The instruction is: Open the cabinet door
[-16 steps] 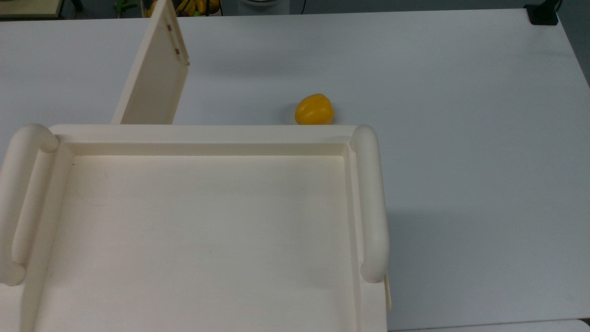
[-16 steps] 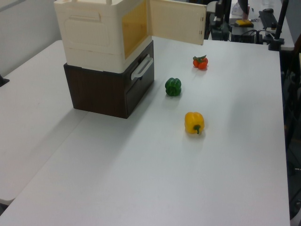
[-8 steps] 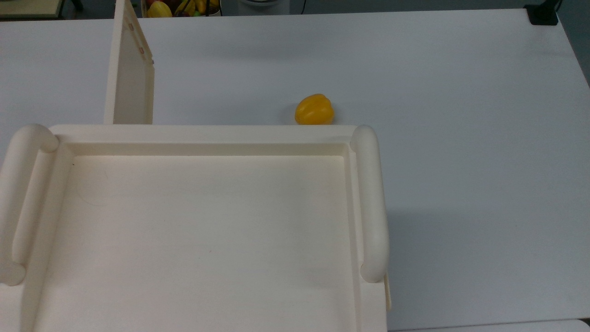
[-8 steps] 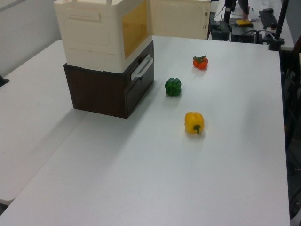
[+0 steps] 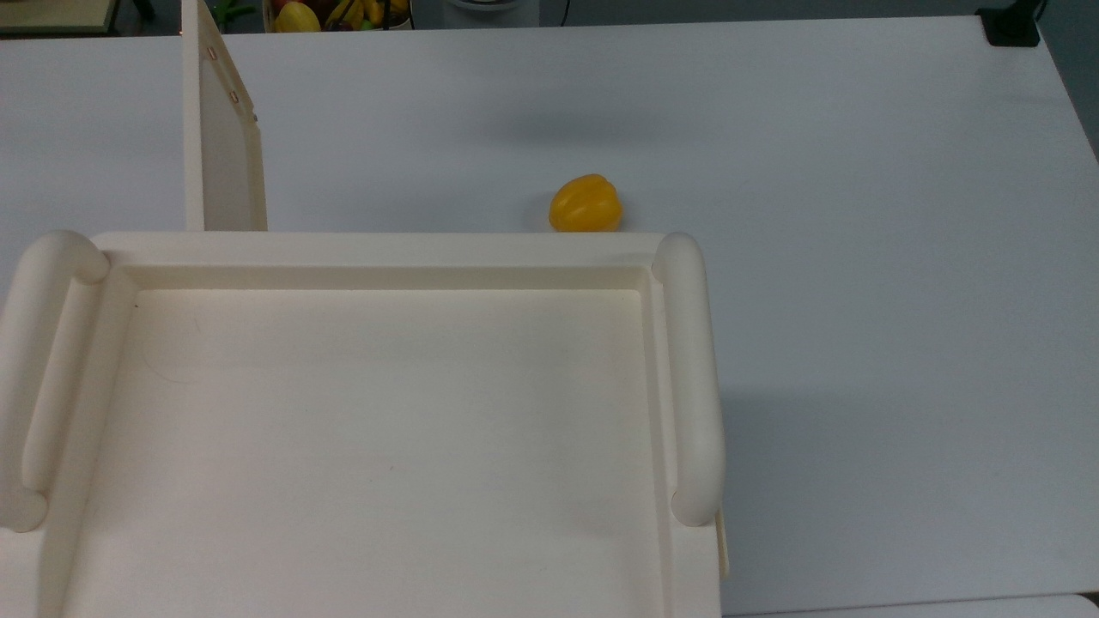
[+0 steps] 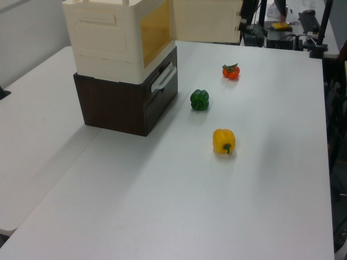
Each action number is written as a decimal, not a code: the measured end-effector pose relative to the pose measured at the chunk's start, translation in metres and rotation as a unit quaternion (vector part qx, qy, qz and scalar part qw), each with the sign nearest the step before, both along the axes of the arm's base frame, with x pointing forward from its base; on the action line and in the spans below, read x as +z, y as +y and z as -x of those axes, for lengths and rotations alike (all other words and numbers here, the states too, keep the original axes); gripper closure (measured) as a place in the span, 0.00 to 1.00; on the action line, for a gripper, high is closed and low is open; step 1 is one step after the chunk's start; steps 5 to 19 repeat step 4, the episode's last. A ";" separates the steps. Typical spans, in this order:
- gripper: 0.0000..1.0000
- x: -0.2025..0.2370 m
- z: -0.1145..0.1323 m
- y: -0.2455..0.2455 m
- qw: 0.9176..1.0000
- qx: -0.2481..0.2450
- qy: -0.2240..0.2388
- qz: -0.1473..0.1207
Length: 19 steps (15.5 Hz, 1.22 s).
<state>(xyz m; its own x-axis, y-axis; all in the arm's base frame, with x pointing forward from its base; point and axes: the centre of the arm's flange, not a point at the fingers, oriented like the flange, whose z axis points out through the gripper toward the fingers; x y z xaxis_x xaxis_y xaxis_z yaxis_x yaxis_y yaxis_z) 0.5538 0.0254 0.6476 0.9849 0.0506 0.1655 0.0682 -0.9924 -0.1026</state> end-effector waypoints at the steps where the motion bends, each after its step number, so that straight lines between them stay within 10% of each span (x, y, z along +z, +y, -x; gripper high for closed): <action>1: 0.00 -0.007 -0.006 0.002 1.000 0.001 -0.003 -0.001; 19: 0.00 -0.026 -0.017 0.003 1.000 0.001 0.006 -0.001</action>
